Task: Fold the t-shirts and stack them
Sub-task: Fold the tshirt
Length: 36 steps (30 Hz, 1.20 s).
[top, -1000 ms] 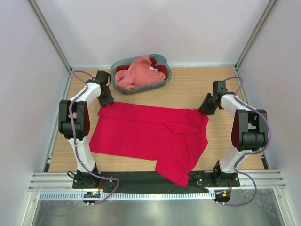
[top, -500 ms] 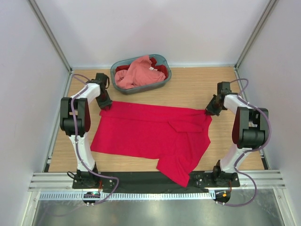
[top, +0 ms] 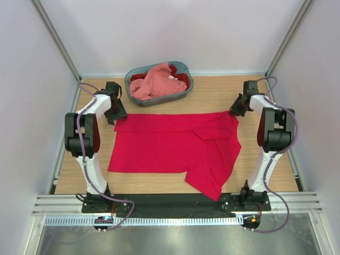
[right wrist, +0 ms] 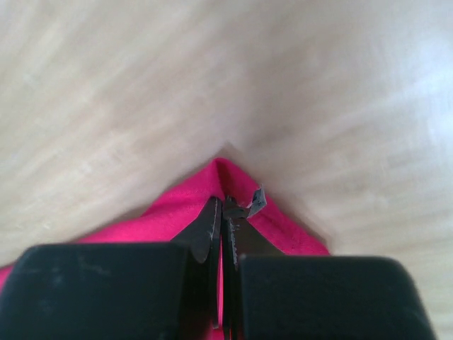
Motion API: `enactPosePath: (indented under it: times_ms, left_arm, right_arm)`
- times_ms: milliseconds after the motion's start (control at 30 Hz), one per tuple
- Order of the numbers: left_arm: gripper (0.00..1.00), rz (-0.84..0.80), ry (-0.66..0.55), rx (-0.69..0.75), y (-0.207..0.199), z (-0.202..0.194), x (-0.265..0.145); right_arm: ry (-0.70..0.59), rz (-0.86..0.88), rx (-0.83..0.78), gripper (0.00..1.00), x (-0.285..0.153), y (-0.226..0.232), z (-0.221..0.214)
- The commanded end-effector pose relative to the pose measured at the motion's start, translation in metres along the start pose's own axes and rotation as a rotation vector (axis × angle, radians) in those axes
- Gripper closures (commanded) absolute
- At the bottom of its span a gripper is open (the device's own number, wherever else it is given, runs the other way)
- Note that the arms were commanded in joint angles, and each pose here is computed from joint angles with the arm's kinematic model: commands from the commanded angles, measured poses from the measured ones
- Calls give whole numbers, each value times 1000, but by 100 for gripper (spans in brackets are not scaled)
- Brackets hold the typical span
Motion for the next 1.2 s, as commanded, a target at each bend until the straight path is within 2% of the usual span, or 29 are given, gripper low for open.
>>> enactPosePath:
  times_ms: [0,67,100,167,233,300,333,367,433,600,633,700,767,833,900,1167]
  left_arm:
    - [42,2,-141,-54,12,19,-51]
    - [36,2,-157,-74,15,17,-62]
    - [35,-5,-187,-91,18,17,-78]
    - [34,-18,-199,-128,23,7,-93]
    - [35,-30,-199,-166,26,-3,-101]
    - [37,-37,-146,-177,31,-26,-97]
    - [38,-48,-152,-193,34,-32,-106]
    - [39,-22,-100,-213,41,-51,-99]
    - [40,-39,-83,-239,44,-67,-105]
    - [41,-33,17,-327,54,-118,-101]
    - [41,-32,18,-346,55,-123,-101]
    - [41,-24,38,-397,60,-141,-99]
    - [43,-9,52,-433,66,-154,-99]
    - [43,39,71,-498,74,-172,-92]
    - [43,25,36,-564,76,-176,-90]
    - [41,121,110,-612,85,-202,-67]
  right_arm:
    - [-98,60,-12,99,-5,27,42]
    - [-72,49,-31,94,-1,29,44]
    - [-92,55,-43,79,-5,35,54]
    - [-89,28,-61,57,-13,37,61]
    - [-59,-22,-58,49,-27,34,58]
    - [-83,-38,-59,40,-55,38,57]
    - [-89,-70,-70,39,-65,37,52]
    - [-69,-84,-91,38,-70,36,37]
    - [-88,-61,-128,37,-104,42,21]
    - [27,16,-315,37,-143,52,-73]
    - [11,50,-338,37,-162,53,-85]
    - [87,102,-398,38,-169,49,-126]
    - [101,139,-393,39,-184,35,-149]
    - [107,185,-393,40,-198,29,-165]
    - [155,178,-402,41,-196,15,-184]
    - [218,145,-426,43,-202,-16,-212]
Point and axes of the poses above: each gripper's point midway between its finger pads, its own x axis out along the fingers, its own y axis along the line the jaws close on, z = x × y, the point moved 6 cm from there along -x, back along the fingers, and after that the axes turned 3 degrees about x, right-handed, at the moved point
